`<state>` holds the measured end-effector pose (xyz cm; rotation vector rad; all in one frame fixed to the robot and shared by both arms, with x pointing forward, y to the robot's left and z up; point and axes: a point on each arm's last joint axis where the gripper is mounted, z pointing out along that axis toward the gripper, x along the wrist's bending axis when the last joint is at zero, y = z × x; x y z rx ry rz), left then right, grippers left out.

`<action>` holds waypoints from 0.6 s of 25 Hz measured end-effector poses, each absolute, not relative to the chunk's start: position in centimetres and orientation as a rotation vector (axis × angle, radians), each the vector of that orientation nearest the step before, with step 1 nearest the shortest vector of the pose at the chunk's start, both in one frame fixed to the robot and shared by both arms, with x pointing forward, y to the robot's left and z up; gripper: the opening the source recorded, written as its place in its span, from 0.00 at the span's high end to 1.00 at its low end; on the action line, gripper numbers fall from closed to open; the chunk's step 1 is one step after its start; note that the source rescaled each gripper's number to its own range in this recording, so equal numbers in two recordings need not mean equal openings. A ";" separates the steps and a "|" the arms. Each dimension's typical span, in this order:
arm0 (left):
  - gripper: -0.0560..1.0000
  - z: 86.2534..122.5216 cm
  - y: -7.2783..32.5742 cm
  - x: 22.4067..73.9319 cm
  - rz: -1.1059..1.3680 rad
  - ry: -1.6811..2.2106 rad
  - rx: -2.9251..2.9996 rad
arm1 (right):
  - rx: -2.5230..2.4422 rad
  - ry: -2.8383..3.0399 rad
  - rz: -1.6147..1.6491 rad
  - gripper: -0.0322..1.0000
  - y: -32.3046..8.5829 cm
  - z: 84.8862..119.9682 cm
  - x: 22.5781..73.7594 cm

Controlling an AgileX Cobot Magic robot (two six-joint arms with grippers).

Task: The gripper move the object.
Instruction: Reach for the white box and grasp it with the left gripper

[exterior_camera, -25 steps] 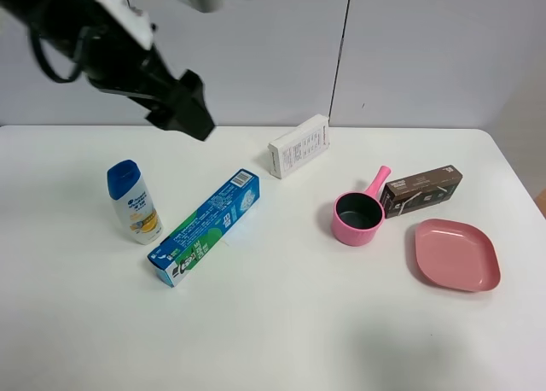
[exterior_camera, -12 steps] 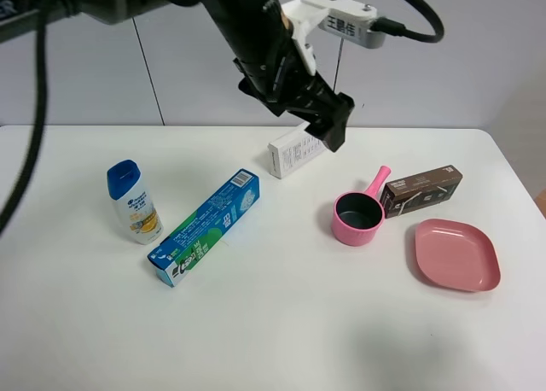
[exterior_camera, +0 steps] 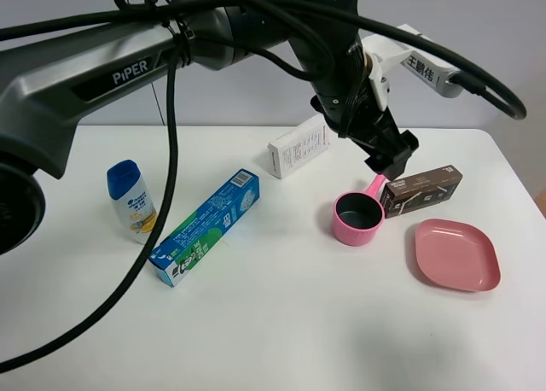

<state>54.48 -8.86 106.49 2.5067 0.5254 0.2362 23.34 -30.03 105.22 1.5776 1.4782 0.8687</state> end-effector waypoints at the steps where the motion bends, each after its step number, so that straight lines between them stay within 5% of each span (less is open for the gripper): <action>1: 0.02 106.4 -9.0 54.5 0.249 0.497 2.501 | 1.578 1.478 0.869 0.00 -30.0 105.2 23.3; 15: 0.02 106.1 -8.6 56.7 0.314 0.485 2.427 | 1.578 1.478 0.869 0.00 -30.0 105.2 23.3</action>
